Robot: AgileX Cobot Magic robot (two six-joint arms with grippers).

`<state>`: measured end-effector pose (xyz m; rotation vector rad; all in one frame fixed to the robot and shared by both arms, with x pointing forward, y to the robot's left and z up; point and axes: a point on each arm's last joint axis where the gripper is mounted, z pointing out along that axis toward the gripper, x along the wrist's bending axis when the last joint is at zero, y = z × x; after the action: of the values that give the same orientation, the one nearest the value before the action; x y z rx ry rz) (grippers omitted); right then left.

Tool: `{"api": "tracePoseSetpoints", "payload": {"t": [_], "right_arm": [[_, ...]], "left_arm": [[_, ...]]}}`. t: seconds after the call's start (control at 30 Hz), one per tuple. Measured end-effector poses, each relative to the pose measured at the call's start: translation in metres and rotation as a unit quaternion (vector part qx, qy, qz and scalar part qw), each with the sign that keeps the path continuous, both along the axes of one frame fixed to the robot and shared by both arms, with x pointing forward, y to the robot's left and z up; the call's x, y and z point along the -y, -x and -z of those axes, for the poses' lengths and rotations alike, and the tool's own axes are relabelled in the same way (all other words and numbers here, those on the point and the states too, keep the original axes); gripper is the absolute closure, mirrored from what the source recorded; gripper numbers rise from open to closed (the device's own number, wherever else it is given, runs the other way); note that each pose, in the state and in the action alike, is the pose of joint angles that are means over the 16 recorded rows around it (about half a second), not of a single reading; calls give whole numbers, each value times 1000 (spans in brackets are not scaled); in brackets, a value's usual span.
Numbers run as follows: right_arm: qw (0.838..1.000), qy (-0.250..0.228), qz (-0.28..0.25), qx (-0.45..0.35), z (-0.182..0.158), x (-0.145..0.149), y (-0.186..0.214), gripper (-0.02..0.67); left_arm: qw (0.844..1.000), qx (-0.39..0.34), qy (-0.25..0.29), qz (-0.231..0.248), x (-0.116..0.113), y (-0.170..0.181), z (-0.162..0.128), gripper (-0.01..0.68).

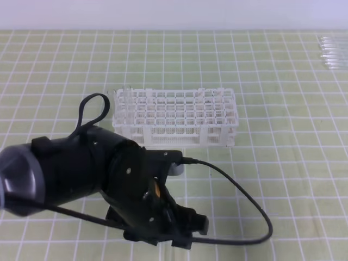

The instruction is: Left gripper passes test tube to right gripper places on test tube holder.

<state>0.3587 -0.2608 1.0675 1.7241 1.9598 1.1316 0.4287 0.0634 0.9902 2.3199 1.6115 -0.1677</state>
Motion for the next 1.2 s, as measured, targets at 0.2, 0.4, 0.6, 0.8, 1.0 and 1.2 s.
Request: {"api": "tracePoseSetpoints", "payload": {"t": [0.2,0.4,0.6,0.8,1.0,1.2], "right_arm": [[1000,1,-8,5,-1,-2,0,665],[1000,4,-18,10,-1,-4,0,665],[1000,6,-27,14,-1,-5,1,665],[999,6,-29,14,-1,-6,1,665],[999,7,-29,15,-1,-6,1,665],[999,7,-29,15,-1,-6,1,665]], "left_arm": [[999,-4,-29,-20,6,3,4,252],[998,0,-66,-18,16,4,13,259],[995,-5,-100,-11,25,3,26,260],[992,-17,-123,-11,28,0,38,260],[990,-24,-135,-11,30,-2,48,265],[990,-26,-140,-9,31,-2,51,311]]}}
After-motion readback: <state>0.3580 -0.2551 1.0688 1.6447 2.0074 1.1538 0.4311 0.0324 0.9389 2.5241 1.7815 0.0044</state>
